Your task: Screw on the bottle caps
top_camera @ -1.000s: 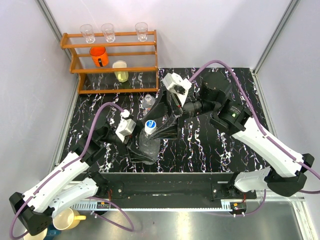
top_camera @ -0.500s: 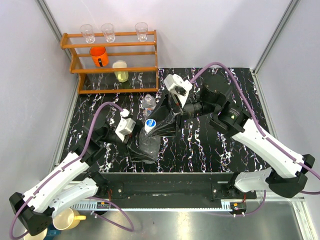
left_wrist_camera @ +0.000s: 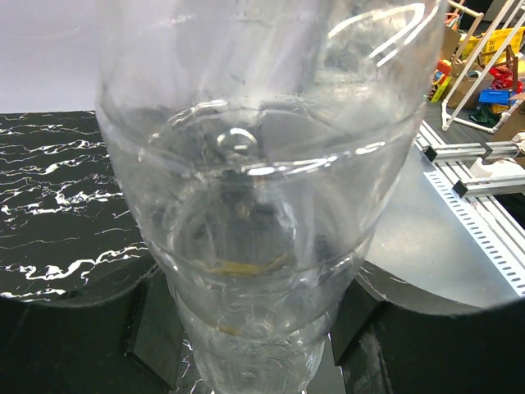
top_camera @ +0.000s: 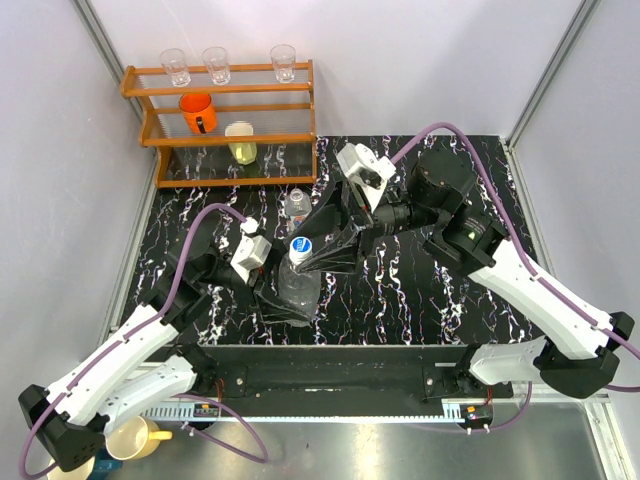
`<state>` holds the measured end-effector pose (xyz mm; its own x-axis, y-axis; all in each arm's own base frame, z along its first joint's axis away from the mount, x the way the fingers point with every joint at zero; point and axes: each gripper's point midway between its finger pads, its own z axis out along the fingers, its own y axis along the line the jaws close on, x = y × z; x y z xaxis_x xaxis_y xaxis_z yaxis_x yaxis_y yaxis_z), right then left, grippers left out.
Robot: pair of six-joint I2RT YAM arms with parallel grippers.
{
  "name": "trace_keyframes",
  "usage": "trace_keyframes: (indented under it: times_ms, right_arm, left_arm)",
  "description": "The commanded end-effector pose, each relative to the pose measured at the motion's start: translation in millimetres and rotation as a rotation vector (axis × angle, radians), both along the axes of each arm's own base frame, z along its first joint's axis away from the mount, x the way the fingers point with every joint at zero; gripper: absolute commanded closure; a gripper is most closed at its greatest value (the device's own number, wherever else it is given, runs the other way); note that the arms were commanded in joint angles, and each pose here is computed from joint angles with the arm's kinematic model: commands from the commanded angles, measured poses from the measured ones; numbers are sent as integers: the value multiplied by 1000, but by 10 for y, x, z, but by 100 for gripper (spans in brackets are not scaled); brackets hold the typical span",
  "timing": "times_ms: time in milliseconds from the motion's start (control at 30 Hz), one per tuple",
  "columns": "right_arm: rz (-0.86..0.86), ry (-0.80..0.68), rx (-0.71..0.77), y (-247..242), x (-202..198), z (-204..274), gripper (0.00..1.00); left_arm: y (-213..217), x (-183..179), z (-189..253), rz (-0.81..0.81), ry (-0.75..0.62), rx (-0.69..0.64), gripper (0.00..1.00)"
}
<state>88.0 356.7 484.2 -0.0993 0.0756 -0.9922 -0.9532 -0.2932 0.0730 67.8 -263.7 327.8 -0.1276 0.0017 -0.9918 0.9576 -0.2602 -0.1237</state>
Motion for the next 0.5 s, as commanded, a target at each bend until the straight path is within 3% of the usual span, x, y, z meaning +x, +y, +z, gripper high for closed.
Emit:
trace_keyframes:
  times_ms: [0, 133, 267, 467]
  right_arm:
    - [17, -35, 57, -69, -37, 202, 43]
    - [20, -31, 56, -60, -25, 201, 66]
    - [-19, -6, 42, -36, 54, 150, 73]
    - [-252, 93, -57, 76, 485, -142, 82]
  left_arm:
    - [8, 18, 111, 14, -65, -50, 57]
    - [7, 31, 105, 24, -63, -50, 57]
    - [-5, 87, 117, 58, -54, -46, 58]
    - [-20, 244, 82, 149, -53, -27, 63]
